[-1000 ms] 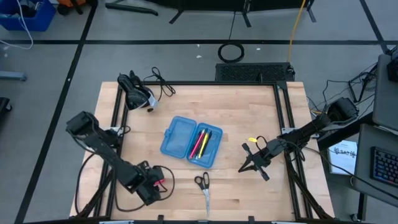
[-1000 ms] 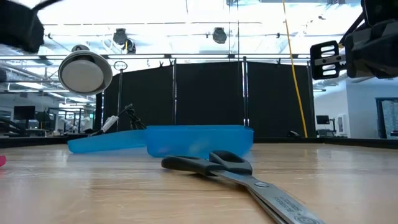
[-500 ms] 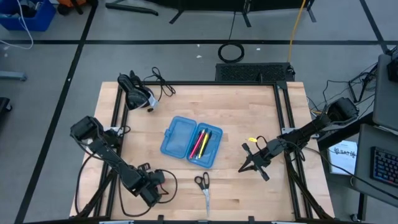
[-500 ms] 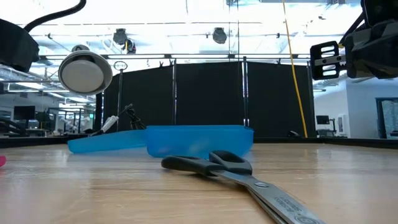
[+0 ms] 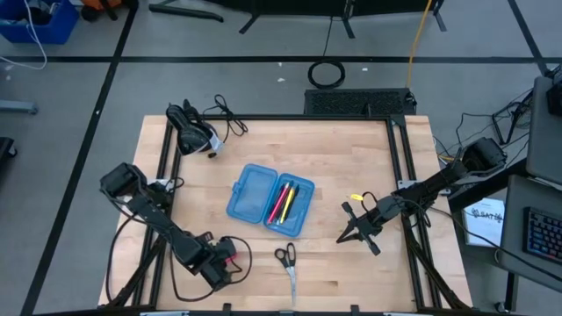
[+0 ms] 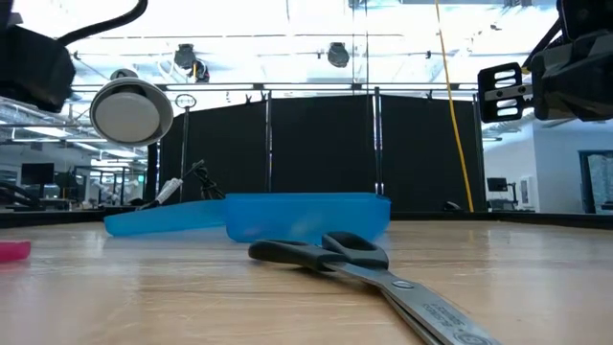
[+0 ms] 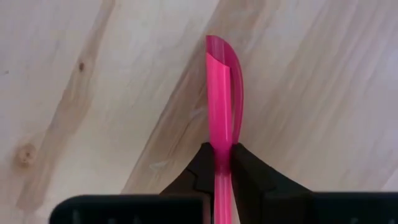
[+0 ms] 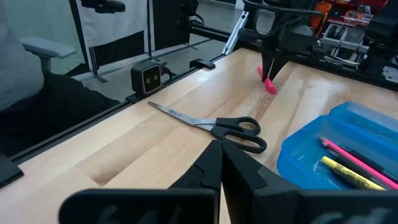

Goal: Pick & place school supplies into a supply box
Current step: Put the pink pen into the supply box

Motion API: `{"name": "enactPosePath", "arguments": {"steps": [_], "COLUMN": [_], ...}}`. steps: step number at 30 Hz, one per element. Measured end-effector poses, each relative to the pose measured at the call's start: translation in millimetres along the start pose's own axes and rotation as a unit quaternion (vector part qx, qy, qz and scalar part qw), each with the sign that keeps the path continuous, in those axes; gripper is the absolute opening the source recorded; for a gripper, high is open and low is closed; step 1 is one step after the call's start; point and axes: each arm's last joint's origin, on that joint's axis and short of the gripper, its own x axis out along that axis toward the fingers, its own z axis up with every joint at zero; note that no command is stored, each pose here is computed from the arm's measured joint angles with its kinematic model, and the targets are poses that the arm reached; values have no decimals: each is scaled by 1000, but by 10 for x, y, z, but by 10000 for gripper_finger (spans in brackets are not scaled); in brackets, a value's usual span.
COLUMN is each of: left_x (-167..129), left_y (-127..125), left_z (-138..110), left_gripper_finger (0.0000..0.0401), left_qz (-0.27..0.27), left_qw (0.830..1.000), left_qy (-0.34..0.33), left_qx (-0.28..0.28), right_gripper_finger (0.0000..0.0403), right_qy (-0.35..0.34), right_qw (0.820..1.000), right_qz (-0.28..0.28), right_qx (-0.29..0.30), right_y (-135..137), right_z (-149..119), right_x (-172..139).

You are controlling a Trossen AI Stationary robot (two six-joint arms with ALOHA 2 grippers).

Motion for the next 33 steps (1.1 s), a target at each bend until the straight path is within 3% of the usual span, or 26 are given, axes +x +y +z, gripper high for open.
{"name": "enactPosePath", "arguments": {"steps": [3,9,11,14,18,23,26,33], "left_x": [-75,-552,-731,-952,-989,-879,-676,-141], "left_y": [-42,-163,-164,-109,75,386,572,757], "left_z": [74,366,524,917,1488,2042,2226,2425], "left_gripper_finger": [29,29,29,29,29,29,29,29], "left_qz": [-12,-48,-51,-68,-102,-107,-109,-95], "left_qw": [999,983,973,957,942,938,951,962], "left_qy": [-31,-176,-224,-270,-269,-256,-202,-129], "left_qx": [-12,-12,-24,-86,-176,-208,-209,-223], "right_gripper_finger": [0,0,0,0,0,0,0,0], "right_qy": [0,0,0,-2,-5,-1,1,0], "right_qw": [1000,1000,1000,1000,1000,1000,1000,998], "right_qz": [0,1,1,1,1,1,2,60], "right_qx": [0,0,0,-1,-1,2,4,4], "right_y": [0,0,1,0,0,0,2,36], "right_z": [0,-1,0,3,10,2,-4,-10], "right_x": [0,0,0,0,0,0,0,-2]}}
